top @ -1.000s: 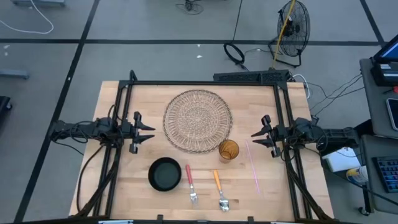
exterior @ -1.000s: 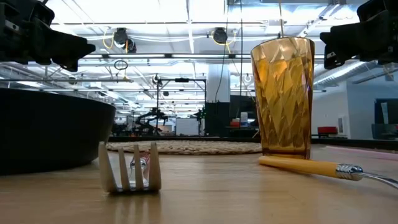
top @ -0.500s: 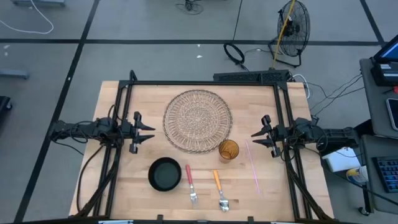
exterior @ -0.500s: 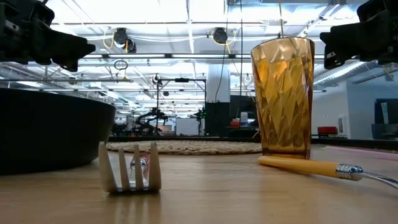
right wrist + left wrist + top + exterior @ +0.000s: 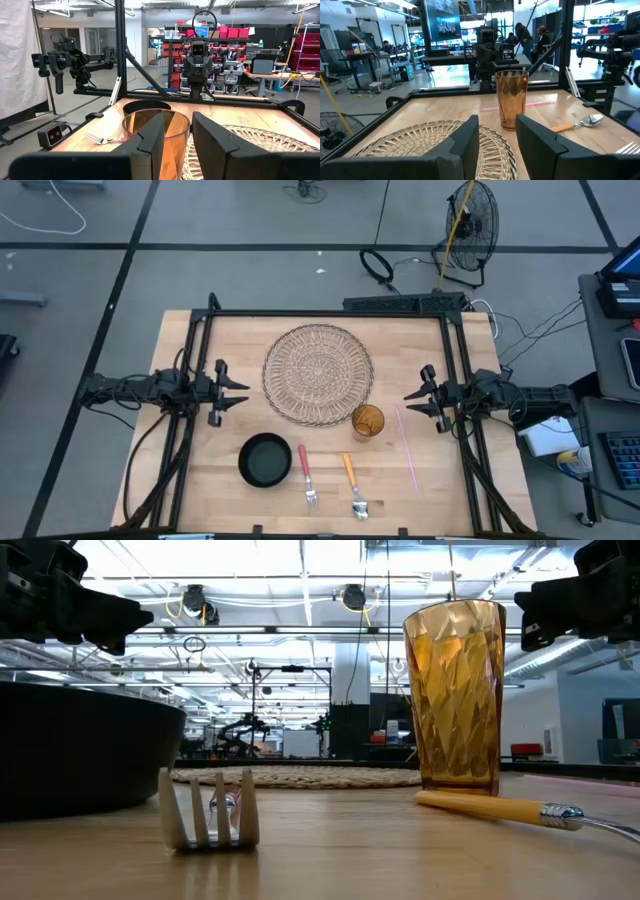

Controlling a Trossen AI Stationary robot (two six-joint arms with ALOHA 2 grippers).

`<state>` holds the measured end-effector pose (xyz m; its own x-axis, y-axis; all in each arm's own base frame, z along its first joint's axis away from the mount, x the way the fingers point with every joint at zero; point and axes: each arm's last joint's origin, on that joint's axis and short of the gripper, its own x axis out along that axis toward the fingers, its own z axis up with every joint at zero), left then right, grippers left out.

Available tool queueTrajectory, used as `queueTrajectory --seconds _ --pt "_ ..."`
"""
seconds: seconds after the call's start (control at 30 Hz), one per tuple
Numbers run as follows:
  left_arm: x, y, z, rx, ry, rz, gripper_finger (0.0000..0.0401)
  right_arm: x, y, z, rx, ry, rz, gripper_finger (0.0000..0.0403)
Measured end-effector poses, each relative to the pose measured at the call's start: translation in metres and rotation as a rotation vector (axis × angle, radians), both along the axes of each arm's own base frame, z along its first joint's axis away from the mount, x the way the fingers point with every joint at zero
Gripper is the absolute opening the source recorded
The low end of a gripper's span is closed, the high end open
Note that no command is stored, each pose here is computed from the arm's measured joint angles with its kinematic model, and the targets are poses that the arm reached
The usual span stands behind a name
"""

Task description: Pick & Place Utensil

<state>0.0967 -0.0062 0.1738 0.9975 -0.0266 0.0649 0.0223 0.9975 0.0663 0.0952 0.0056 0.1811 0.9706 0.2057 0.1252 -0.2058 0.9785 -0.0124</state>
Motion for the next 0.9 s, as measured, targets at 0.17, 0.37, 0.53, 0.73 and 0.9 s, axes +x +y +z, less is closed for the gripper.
queueTrajectory --seconds 0.17,0.37,0.53,0.73,0.9 --pt "0.000 0.000 0.000 0.000 0.000 0.000 0.0131 0.000 0.000 0.000 0.000 0.000 0.000 0.0089" --pt "0.000 0.000 0.000 0.000 0.000 0.000 0.0131 0.000 0.000 0.000 0.000 0.000 0.000 0.0089" --pt "0.000 0.000 0.000 0.000 0.000 0.000 0.0131 0.000 0.000 0.000 0.000 -0.002 0.000 0.0089" --pt "0.000 0.000 0.000 0.000 0.000 0.000 0.0131 -0.002 0.000 0.011 0.067 -0.099 0.014 0.0089" --pt "0.000 0.000 0.002 -0.020 -0.019 -0.001 0.0131 -0.004 0.000 0.018 0.300 -0.129 0.069 0.0089"
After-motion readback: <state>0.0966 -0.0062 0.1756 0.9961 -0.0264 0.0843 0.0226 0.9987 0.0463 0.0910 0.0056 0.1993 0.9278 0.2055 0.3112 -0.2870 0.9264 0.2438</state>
